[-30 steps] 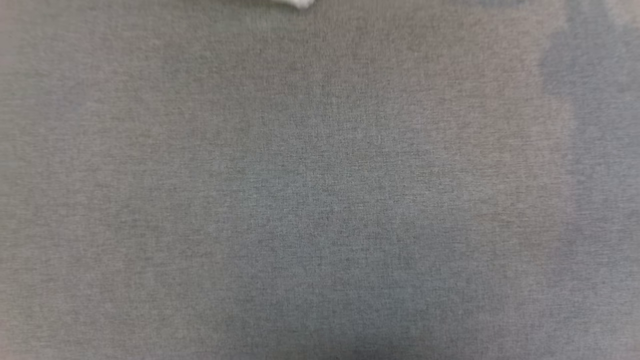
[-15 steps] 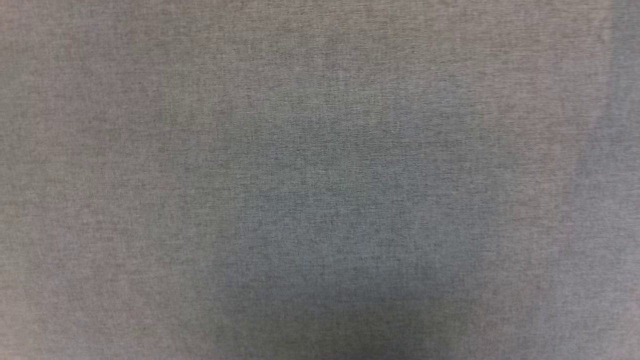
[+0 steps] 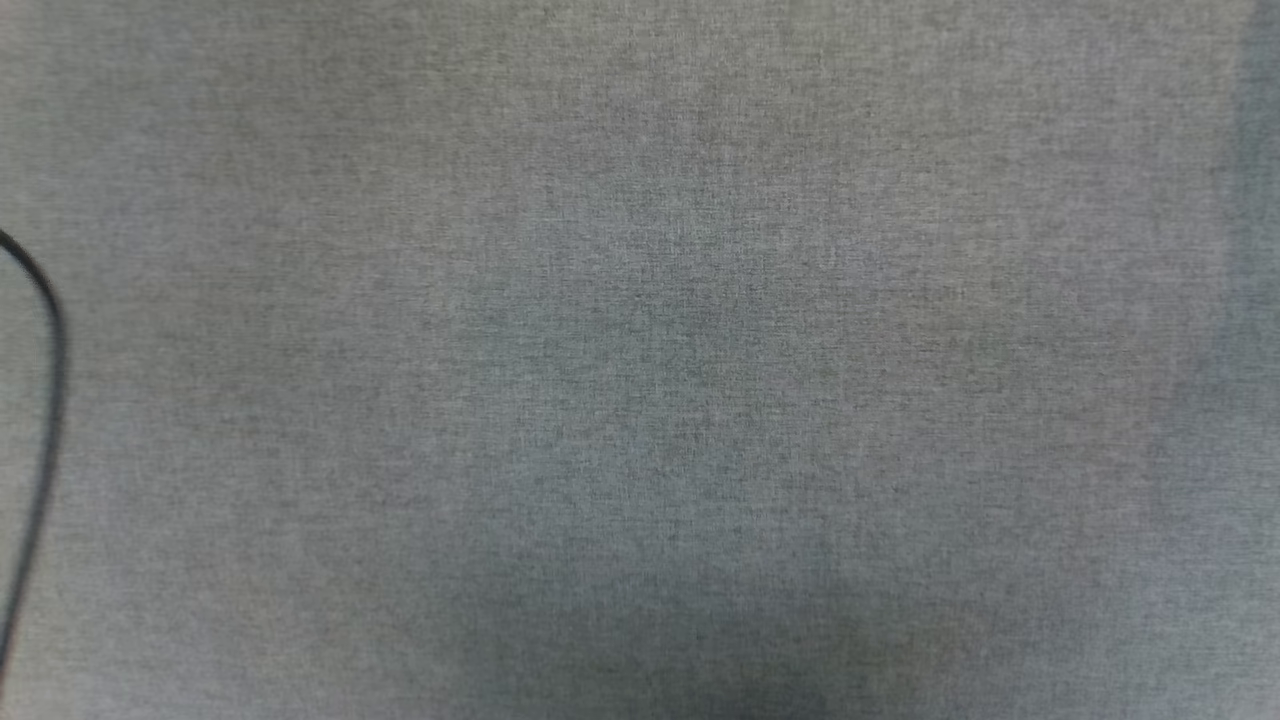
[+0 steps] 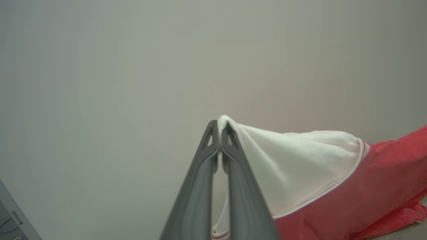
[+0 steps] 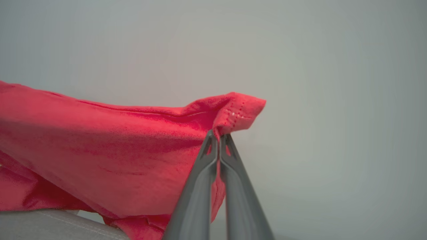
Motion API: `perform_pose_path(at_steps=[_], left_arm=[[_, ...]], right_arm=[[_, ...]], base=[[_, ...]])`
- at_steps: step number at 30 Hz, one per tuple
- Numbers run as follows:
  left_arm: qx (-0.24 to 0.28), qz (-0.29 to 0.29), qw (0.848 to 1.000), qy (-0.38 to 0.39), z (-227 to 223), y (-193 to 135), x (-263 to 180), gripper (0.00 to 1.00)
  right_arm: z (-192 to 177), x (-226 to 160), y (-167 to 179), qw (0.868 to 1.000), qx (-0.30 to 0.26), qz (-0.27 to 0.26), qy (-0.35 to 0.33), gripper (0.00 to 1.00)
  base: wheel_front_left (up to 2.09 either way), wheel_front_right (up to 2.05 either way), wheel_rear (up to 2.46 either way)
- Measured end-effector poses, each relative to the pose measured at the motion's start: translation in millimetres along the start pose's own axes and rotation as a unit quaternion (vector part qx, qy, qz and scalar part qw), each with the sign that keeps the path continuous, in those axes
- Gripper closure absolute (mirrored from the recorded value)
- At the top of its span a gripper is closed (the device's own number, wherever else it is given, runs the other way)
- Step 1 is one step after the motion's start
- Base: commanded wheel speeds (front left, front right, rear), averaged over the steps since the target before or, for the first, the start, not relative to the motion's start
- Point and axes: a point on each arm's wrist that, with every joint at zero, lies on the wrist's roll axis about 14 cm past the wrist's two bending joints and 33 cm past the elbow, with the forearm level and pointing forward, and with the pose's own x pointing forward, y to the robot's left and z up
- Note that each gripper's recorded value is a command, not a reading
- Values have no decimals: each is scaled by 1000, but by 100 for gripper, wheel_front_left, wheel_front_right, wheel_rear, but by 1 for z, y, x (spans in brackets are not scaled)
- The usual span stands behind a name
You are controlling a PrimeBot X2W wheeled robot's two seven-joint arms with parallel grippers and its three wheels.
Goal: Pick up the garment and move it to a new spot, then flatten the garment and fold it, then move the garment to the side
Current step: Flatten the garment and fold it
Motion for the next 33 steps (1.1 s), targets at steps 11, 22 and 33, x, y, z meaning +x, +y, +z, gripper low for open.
perform_pose_path(at_steps=[11, 22, 33], left_arm=[[-97, -13, 988, 121, -58, -56, -103, 100], [-152, 33, 963, 221, -72, -68, -215, 100], [-153, 61, 947, 277, -59, -63, -300, 100]], right_arm=[[-26, -73, 28, 997, 31, 33, 58, 100], [-33, -157, 59, 989, 64, 67, 119, 100], [-21, -205, 70, 983, 102, 64, 141, 100]], base=[[0, 0, 0], [0, 0, 0], [0, 0, 0]])
